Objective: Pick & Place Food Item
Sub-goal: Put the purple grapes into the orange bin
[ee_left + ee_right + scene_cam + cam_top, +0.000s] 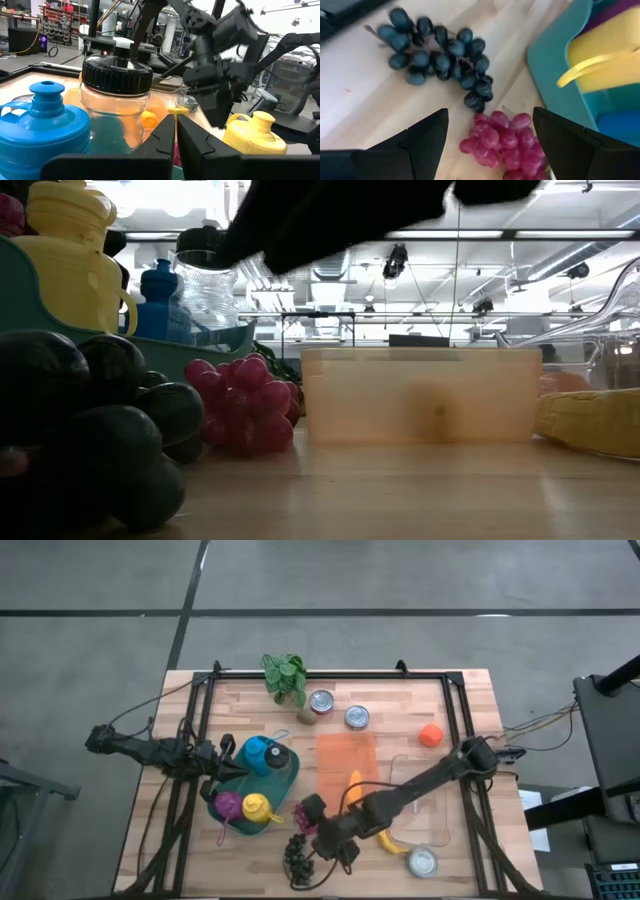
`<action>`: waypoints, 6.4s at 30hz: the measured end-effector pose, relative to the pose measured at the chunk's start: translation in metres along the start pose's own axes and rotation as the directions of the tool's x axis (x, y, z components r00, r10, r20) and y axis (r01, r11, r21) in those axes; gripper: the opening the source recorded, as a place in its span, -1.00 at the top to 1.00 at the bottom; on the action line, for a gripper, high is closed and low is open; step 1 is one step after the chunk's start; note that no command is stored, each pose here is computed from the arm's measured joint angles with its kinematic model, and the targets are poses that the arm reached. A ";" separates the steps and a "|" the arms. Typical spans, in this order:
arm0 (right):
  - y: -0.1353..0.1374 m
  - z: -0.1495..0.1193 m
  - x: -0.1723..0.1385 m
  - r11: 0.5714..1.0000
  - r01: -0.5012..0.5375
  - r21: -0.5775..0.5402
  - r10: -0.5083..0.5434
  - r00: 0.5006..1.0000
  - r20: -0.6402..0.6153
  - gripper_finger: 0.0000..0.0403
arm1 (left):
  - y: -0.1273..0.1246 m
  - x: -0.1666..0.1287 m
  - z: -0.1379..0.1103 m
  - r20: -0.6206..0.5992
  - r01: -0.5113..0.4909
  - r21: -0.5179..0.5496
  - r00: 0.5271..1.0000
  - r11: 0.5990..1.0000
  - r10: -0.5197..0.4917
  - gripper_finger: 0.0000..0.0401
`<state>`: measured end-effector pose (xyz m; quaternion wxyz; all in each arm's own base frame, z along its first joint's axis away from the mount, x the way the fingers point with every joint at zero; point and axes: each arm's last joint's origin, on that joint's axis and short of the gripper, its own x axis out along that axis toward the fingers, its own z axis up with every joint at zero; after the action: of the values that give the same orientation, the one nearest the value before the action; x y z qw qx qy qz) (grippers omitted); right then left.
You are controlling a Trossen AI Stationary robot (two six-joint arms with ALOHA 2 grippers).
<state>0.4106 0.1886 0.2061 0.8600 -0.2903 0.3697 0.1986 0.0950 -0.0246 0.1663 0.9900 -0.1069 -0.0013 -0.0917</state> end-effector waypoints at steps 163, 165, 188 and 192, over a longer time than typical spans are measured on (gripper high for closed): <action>-0.010 -0.003 -0.009 0.745 -0.097 0.660 0.039 0.994 0.101 0.31 | 0.000 0.000 -0.001 -0.007 -0.002 0.001 1.000 1.000 0.002 0.89; -0.006 -0.003 -0.008 0.694 -0.102 0.712 0.047 0.994 0.097 0.17 | 0.000 0.000 -0.001 -0.007 -0.002 0.001 1.000 1.000 0.002 0.89; 0.004 -0.011 0.010 0.193 -0.058 0.980 0.066 0.997 0.046 -0.62 | 0.000 0.000 -0.001 -0.007 -0.002 0.001 1.000 1.000 0.002 0.89; 0.008 -0.012 0.016 0.119 -0.046 0.992 0.072 0.997 0.037 -0.64 | 0.000 0.000 -0.001 -0.007 -0.002 0.001 1.000 1.000 0.002 0.89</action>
<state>0.4106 0.1891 0.1842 0.8241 0.3654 0.4279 -0.0657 0.0954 -0.0246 0.1657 0.9902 -0.1062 0.0020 -0.0910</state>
